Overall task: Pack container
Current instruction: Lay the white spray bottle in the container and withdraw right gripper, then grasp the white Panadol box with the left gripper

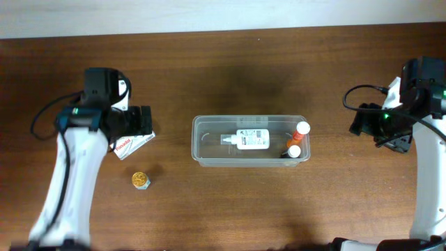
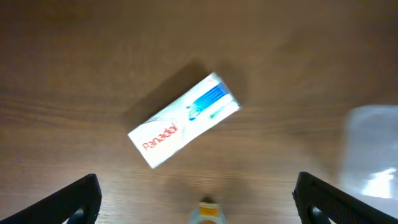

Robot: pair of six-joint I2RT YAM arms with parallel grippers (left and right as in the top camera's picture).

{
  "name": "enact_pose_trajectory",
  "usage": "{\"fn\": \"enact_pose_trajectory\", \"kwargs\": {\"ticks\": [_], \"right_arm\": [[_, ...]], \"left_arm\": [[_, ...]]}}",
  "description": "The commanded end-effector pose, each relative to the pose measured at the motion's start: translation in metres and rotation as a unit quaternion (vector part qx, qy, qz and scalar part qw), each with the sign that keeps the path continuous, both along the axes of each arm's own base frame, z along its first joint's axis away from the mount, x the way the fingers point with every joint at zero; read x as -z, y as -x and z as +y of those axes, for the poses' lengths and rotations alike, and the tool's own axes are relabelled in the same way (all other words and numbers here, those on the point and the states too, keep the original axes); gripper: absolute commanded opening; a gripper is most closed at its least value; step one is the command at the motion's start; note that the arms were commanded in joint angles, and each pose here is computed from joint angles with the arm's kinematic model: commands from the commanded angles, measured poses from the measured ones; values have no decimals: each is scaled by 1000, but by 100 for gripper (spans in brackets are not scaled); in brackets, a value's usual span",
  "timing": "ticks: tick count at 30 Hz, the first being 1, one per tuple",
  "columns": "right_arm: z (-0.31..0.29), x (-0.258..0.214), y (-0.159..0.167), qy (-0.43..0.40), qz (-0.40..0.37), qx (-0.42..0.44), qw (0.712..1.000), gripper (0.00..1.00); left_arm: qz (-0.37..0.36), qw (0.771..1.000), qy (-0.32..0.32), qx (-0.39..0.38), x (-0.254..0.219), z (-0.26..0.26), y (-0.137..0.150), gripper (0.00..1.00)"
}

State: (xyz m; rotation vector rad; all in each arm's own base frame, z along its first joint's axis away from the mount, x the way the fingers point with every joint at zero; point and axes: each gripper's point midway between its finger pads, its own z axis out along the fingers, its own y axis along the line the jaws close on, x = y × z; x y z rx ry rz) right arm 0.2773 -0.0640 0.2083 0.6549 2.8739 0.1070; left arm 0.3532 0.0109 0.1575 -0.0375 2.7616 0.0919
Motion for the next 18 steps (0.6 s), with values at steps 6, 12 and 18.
{"fn": "enact_pose_trajectory", "kwargs": {"ticks": [6, 12, 18], "right_arm": [[1, -1, -2, -7, -5, -7, 1000, 77], [1, -1, -2, -7, -5, -8, 1000, 77], [1, -1, -2, -6, -5, -9, 1000, 77]], "left_arm": [[136, 985, -37, 95, 104, 15, -13, 99], [162, 982, -34, 96, 142, 16, -18, 99], [197, 975, -29, 97, 165, 15, -10, 93]]}}
